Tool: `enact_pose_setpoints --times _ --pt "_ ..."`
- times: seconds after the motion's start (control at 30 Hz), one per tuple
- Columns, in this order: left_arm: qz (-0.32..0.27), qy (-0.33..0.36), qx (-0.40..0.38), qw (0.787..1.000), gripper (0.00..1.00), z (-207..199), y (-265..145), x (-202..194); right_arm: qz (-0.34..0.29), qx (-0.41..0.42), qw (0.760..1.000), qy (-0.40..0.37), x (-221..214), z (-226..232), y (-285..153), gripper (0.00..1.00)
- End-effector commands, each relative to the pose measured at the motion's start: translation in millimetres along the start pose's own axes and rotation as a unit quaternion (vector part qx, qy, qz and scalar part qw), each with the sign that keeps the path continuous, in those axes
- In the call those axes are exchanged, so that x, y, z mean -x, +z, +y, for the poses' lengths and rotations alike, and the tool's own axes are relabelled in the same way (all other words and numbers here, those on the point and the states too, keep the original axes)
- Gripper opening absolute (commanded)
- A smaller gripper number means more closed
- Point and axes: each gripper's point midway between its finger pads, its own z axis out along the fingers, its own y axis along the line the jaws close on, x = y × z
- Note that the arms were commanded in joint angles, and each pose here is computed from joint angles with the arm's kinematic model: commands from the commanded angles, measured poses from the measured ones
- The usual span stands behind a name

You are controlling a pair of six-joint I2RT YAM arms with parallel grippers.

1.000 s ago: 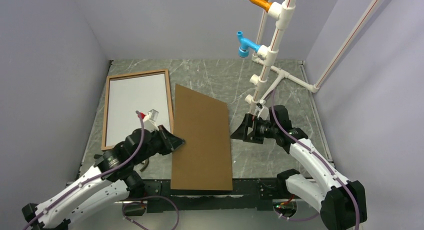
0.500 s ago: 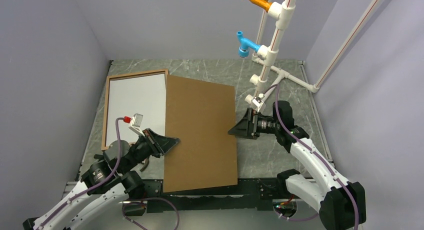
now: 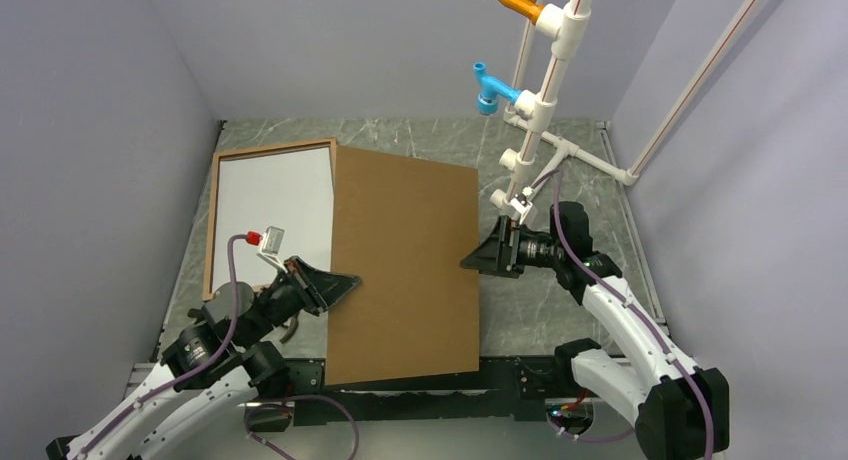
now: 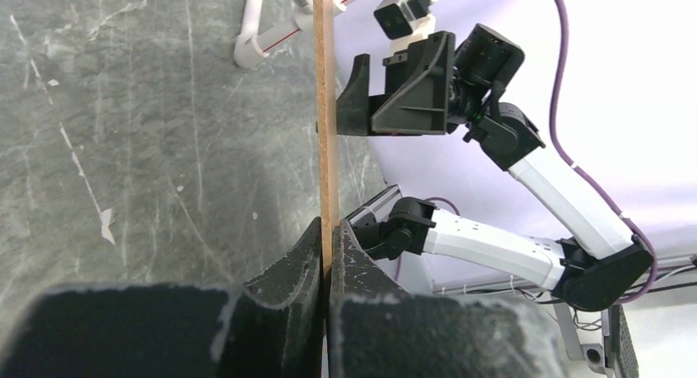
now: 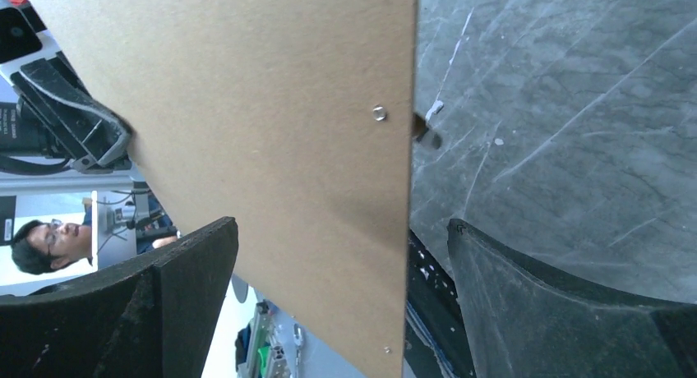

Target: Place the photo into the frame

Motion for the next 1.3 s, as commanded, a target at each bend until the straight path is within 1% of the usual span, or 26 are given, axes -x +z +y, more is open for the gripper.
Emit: enact_pose_setpoints --times 0.0,0.1,0.2,0.3,0.43,0.47,0.5,0.53,0.67,0.77,0.87,0.97,1.1,1.13,1.2,1.23,1.27 --pt "-0.048 -0.010 -0.100 0.994 0.00 -51.3 -9.1 27.7 -0.020 0.003 1.000 -0.024 10.2 6.8 -4.9 0.99" --pt "-0.052 -0.012 -0.107 0.993 0.00 -52.4 -8.8 28.0 -0.017 0.013 0.999 -0.025 10.4 9.8 -5.1 0.99" --pt "-0.054 -0.017 -0.125 0.991 0.00 -56.2 -8.0 27.1 -0.006 0.057 0.998 -0.022 7.7 23.5 -5.5 0.99" --pt "-0.050 -0.019 -0.118 0.992 0.00 -52.2 -4.8 24.8 -0.005 0.120 0.992 -0.038 9.1 47.5 -10.0 0.99" --pt "-0.048 -0.027 -0.115 0.992 0.00 -48.4 -3.1 22.0 -0.002 0.166 0.985 -0.043 7.9 70.5 -18.8 0.94" --pt "-0.047 -0.027 -0.114 0.992 0.00 -47.0 -2.8 21.1 -0.001 0.172 0.984 -0.046 7.5 74.5 -20.5 0.90" --pt "-0.055 -0.030 -0.105 0.992 0.00 -43.5 -2.0 23.5 0.001 0.176 0.983 -0.048 7.2 77.9 -22.4 0.83" --pt "-0.060 -0.031 -0.097 0.993 0.00 -40.1 -1.7 24.7 0.003 0.181 0.982 -0.050 6.7 80.9 -23.9 0.80" --pt "-0.069 -0.037 -0.076 0.994 0.00 -29.8 -3.0 26.3 0.006 0.196 0.979 -0.061 5.6 93.0 -30.5 0.74" --pt "-0.071 -0.041 -0.066 0.994 0.00 -23.8 -2.7 24.9 0.007 0.203 0.977 -0.065 6.2 99.3 -33.3 0.64" --pt "-0.070 -0.041 -0.056 0.995 0.00 -19.4 -1.9 24.1 0.007 0.216 0.973 -0.075 6.6 107.1 -37.0 0.49" --pt "-0.071 -0.041 -0.051 0.995 0.00 -17.2 -1.7 24.2 0.007 0.224 0.972 -0.076 6.7 112.5 -39.7 0.30" --pt "-0.065 -0.039 -0.038 0.996 0.00 -12.9 1.0 21.6 0.006 0.221 0.972 -0.080 7.8 114.5 -40.7 0.02" --pt "-0.063 -0.039 -0.033 0.997 0.01 -11.2 1.5 21.1 0.005 0.219 0.972 -0.083 8.4 114.1 -40.4 0.00" --pt "-0.062 -0.038 -0.025 0.997 0.07 -8.5 2.1 20.6 0.004 0.210 0.974 -0.086 9.4 111.7 -39.1 0.00" --pt "-0.061 -0.038 -0.018 0.997 0.13 -6.6 1.7 20.5 0.005 0.202 0.976 -0.086 9.8 109.6 -38.1 0.00" --pt "-0.061 -0.036 -0.012 0.997 0.22 -4.4 1.2 20.6 0.004 0.191 0.978 -0.087 10.9 105.8 -36.4 0.00"
